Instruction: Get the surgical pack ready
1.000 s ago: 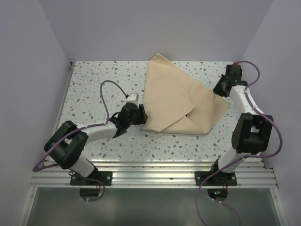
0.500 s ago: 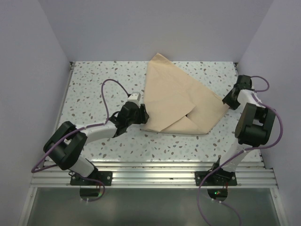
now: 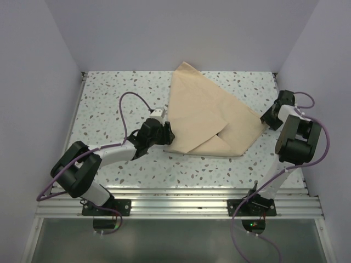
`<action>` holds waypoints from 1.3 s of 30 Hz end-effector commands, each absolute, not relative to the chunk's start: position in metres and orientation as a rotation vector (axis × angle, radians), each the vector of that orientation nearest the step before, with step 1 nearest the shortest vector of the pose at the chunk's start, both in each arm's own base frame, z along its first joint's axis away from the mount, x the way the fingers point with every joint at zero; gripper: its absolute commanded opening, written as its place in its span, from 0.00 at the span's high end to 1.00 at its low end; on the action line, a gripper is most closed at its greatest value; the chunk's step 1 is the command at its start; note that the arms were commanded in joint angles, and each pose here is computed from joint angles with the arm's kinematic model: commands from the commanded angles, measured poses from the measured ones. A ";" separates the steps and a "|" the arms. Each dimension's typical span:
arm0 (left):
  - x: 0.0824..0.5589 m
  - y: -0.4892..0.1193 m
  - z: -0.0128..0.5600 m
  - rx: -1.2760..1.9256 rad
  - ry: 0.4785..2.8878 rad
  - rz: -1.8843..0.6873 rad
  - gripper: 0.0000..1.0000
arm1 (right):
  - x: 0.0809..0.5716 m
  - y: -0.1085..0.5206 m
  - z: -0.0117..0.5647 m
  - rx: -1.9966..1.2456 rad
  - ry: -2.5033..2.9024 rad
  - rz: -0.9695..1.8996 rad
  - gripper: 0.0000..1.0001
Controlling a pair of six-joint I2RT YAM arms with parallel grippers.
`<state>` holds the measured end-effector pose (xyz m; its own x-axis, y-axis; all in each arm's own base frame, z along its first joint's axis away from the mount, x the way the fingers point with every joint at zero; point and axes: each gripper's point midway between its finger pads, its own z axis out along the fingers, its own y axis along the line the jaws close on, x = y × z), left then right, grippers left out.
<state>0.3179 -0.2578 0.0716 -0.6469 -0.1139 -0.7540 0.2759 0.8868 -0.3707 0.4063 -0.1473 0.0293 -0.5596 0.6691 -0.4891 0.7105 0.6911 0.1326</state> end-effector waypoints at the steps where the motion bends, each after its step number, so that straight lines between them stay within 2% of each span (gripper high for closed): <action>1: 0.327 -0.269 0.095 0.141 2.121 -0.644 0.45 | 0.421 -0.153 0.024 1.050 2.367 -0.102 0.50; 6: 0.327 -0.268 0.095 0.137 2.122 -0.633 0.45 | 0.420 -0.150 0.011 1.042 2.413 -0.142 0.50; 15: 0.327 -0.266 0.093 0.134 2.131 -0.622 0.45 | 0.419 -0.142 -0.015 1.036 2.502 -0.178 0.65; 24: 0.327 -0.264 0.091 0.133 2.135 -0.612 0.46 | 0.423 -0.131 -0.012 0.936 2.550 -0.320 0.67; 29: 0.327 -0.264 0.093 0.134 2.133 -0.615 0.46 | 0.419 -0.126 -0.001 0.875 2.553 -0.377 0.75; 33: 0.326 -0.262 0.093 0.130 2.132 -0.611 0.46 | 0.419 -0.122 0.001 0.854 2.555 -0.382 0.76; 35: 0.327 -0.261 0.095 0.127 2.126 -0.606 0.46 | 0.420 -0.122 -0.001 0.848 2.572 -0.377 0.93; 36: 0.326 -0.261 0.094 0.127 2.129 -0.605 0.46 | 0.423 -0.121 -0.001 0.841 2.574 -0.369 0.98; 39: 0.326 -0.260 0.094 0.125 2.130 -0.602 0.46 | 0.423 -0.116 -0.003 0.830 2.589 -0.334 1.00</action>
<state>0.3172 -0.2583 0.0714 -0.6489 -0.1083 -0.7531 0.2828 0.8845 -0.3709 0.4494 -0.1362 0.0220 -0.6511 0.5008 -0.5704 0.6460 0.7601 -0.0702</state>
